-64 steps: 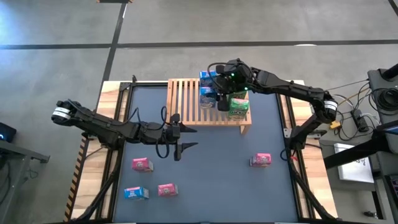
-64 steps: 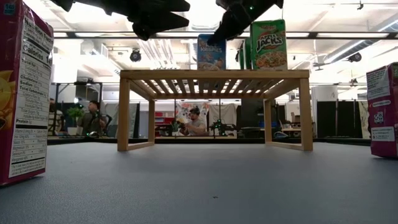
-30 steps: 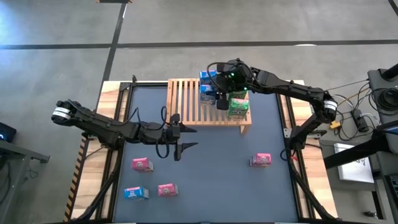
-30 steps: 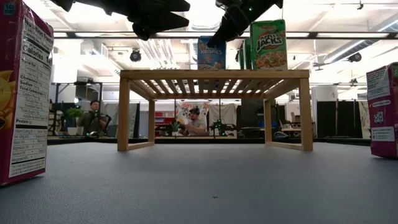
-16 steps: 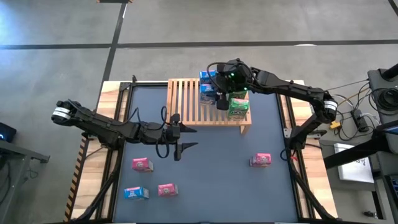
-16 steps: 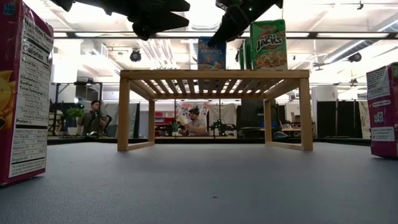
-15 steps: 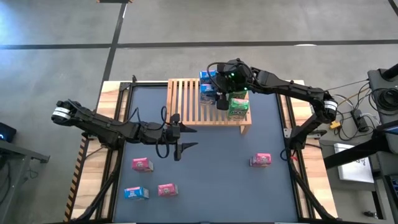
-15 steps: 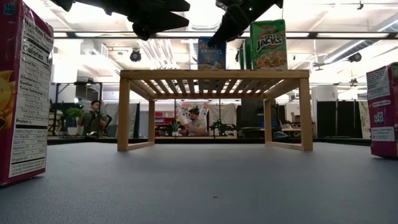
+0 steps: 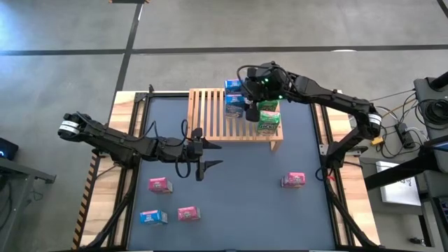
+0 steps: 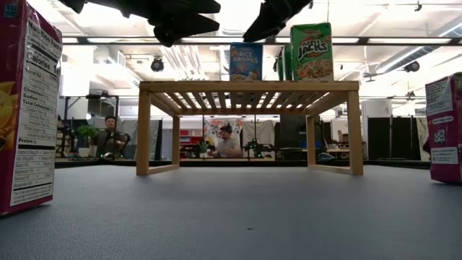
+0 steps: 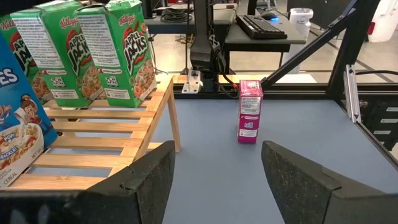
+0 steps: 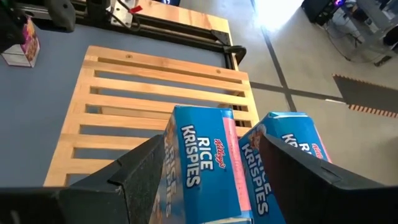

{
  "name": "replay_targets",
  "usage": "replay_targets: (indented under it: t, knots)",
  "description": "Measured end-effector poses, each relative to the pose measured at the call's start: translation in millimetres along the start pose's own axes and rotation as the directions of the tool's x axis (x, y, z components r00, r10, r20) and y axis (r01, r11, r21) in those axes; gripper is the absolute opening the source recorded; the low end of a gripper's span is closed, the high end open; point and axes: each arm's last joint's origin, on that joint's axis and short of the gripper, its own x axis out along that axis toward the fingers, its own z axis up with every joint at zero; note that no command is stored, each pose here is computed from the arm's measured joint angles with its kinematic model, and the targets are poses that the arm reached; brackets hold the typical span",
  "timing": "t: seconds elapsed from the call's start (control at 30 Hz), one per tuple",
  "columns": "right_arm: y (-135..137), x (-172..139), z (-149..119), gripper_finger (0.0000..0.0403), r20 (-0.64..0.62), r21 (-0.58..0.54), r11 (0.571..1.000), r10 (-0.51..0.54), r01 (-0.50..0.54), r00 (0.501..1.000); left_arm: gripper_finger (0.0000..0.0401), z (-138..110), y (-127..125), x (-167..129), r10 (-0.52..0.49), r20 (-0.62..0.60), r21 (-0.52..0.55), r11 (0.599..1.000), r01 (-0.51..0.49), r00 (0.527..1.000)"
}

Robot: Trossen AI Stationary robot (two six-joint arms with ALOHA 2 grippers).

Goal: Stack cereal on shelf
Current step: Put the blue cereal box on the shelf aligned with the other blue cereal boxes

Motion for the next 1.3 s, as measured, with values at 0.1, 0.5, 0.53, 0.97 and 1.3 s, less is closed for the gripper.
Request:
replay_targets:
  t: [0.1,0.5,0.53,0.97,1.3]
  knots:
    - [0.8,-5.2,2.1,0.0255,0.013,0.002,1.0,-0.003,0.003,1.0,0.0223,0.0,0.0,0.0,0.0,0.0,0.0,1.0,0.0,1.0]
    - [11.3,-36.4,15.9,0.0255,0.093,-0.013,1.0,-0.004,0.006,0.996,0.0223,-1.6,-0.4,1.5,0.0,-0.007,0.002,1.0,0.0,1.0]
    - [14.2,-38.9,17.9,0.0255,0.103,-0.012,1.0,0.002,-0.001,0.995,0.0223,-2.3,-0.3,2.2,0.001,-0.01,0.002,1.0,-0.001,1.0]
    - [73.3,-50.4,34.5,0.0246,0.156,-0.095,0.981,0.181,-0.167,0.971,0.0223,-4.1,0.4,4.2,0.005,-0.018,0.004,1.0,-0.005,1.0]
    - [113.3,-52.3,8.4,0.0247,0.133,-0.081,0.959,0.281,-0.272,0.95,0.0223,-5.1,-0.5,2.1,-0.009,-0.04,-0.034,0.999,0.007,0.999]
